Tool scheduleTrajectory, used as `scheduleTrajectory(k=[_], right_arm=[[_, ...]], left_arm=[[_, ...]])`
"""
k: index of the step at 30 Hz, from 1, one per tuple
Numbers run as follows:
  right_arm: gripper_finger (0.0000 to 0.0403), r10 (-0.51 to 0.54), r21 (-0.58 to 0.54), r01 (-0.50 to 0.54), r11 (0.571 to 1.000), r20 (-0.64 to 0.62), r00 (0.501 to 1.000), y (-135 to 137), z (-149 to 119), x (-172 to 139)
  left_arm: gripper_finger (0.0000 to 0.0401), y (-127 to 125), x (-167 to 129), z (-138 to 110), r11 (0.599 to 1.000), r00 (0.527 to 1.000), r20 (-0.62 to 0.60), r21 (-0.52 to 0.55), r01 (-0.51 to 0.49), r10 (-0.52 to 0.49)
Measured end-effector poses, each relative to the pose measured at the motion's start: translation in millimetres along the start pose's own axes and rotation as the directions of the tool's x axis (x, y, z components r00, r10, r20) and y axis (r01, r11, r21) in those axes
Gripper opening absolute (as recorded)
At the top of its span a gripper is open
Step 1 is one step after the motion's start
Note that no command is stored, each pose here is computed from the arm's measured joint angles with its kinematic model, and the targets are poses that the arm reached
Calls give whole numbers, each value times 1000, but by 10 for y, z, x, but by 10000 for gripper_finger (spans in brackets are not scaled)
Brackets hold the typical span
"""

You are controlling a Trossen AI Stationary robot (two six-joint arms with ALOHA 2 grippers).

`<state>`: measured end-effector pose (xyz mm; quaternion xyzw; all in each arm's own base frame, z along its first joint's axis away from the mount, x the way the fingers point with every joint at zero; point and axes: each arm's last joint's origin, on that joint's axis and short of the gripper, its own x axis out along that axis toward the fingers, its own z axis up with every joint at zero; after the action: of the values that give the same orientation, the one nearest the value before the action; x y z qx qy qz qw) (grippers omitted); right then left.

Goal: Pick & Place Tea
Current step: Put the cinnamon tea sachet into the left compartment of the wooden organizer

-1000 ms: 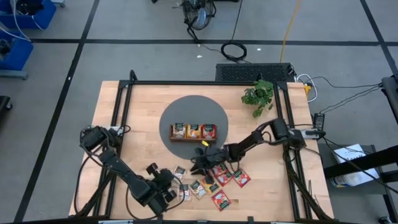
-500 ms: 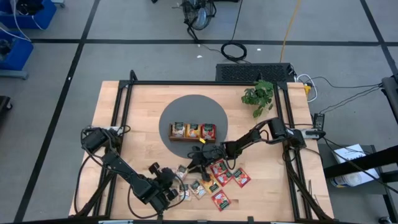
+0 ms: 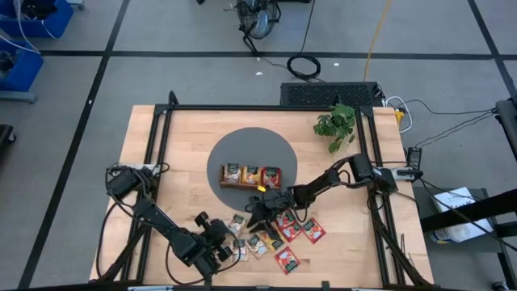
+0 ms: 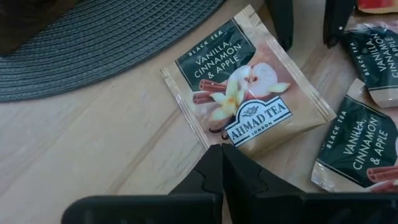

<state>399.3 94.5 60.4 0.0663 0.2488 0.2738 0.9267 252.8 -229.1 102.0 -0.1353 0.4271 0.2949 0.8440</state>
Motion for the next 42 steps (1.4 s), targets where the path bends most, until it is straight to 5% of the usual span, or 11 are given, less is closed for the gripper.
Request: scheduleTrajectory(k=[12,19,31,37,42], right_arm=[[91,-13,322,9,947,8,1000,-84,15,-36],[91,-50,445,96,890,-113,992,-103,-104,-43],[91,-126,443,175,879,-138,982,-112,-123,-52],[91,-112,318,142,937,-111,987,70,187,-202],[91,-210,225,257,940,-213,954,356,394,-401]], left_arm=[[4,-45,65,-27,1000,998,67,6,10,-10],[4,-72,221,-115,1000,994,112,22,-17,15],[9,-88,205,-169,999,990,144,42,-8,2],[5,-85,213,-159,999,990,142,36,-10,5],[5,-83,216,-160,999,990,143,35,-10,5]])
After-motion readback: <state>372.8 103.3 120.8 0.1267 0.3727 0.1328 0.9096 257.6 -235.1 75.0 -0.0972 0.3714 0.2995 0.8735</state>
